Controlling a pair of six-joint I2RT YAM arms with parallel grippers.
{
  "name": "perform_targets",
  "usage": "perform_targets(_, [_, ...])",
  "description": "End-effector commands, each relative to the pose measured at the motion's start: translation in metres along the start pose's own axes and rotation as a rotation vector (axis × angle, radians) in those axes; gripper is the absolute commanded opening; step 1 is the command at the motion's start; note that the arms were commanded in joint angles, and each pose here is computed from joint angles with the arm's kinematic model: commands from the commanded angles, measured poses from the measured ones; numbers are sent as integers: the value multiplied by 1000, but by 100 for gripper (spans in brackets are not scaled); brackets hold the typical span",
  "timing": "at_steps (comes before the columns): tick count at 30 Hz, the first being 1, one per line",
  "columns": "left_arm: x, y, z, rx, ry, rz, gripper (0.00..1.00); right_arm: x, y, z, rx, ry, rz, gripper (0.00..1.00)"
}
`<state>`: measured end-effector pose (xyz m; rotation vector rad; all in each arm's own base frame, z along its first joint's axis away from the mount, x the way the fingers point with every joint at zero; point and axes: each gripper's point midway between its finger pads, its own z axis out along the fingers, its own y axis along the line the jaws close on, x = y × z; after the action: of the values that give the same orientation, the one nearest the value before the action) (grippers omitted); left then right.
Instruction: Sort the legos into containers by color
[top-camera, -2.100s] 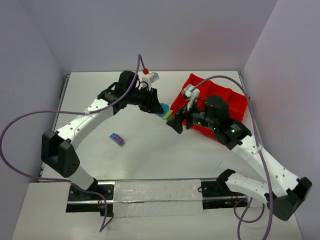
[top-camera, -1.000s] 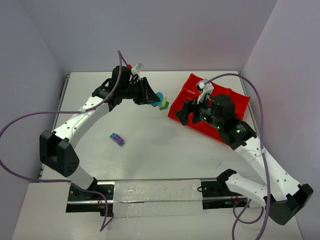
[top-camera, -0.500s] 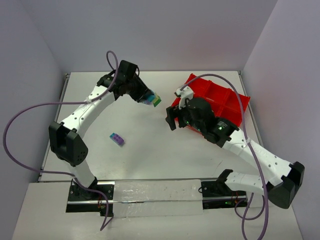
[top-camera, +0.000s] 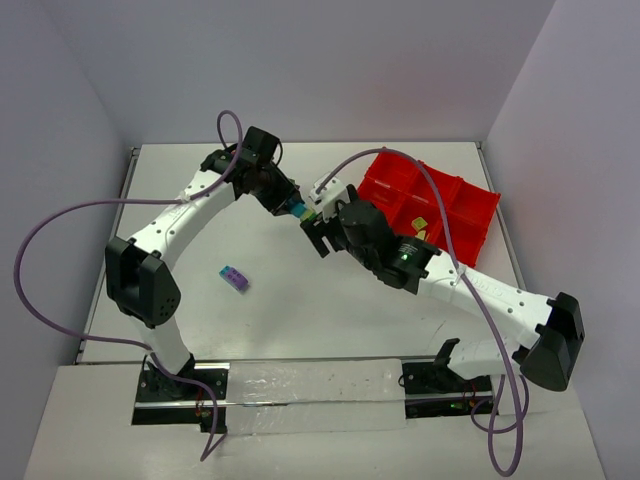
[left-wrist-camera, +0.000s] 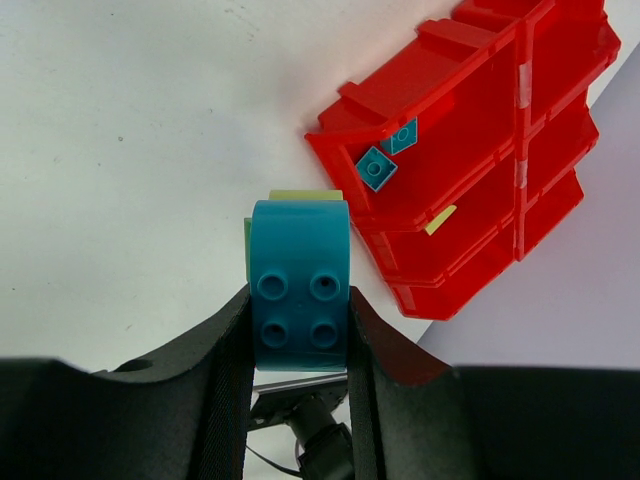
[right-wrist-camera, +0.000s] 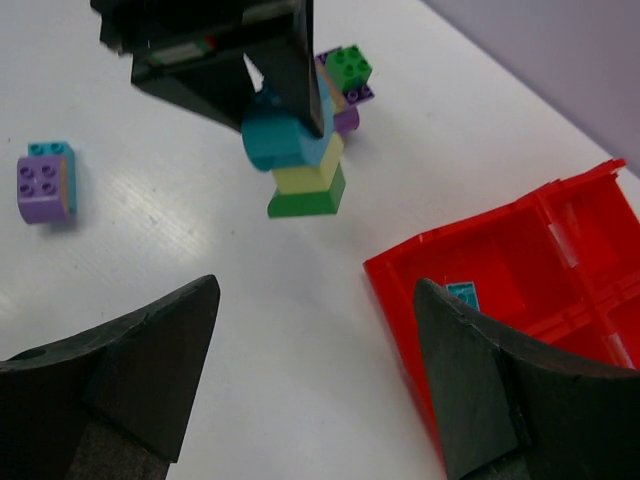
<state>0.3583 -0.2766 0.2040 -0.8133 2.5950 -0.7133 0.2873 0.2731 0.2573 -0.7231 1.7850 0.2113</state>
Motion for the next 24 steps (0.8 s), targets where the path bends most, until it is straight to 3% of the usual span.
perform_targets(1, [-5, -12, -18, 42, -24, -1, 0, -34, -4, 7, 27, -126, 69, 85])
perform_targets(9, [-6, -17, -27, 85, -37, 29, 0, -30, -4, 12, -111, -134, 398, 85])
perform_targets(13, [-2, -37, -46, 277, -32, 136, 0, -23, -5, -3, -290, -205, 580, 85])
perform_targets(15, [6, -36, -46, 360, 5, 178, 0, -21, -7, -9, -326, -234, 578, 84])
perform_targets(18, [18, -57, -72, 631, 91, 335, 0, -17, -8, -22, -388, -258, 502, 84])
perform_targets(21, [22, -49, -70, 667, 136, 484, 0, -18, -12, -36, -397, -304, 389, 85])
perform_targets(24, [25, -42, -67, 657, 169, 554, 0, -10, -13, -38, -386, -268, 314, 86])
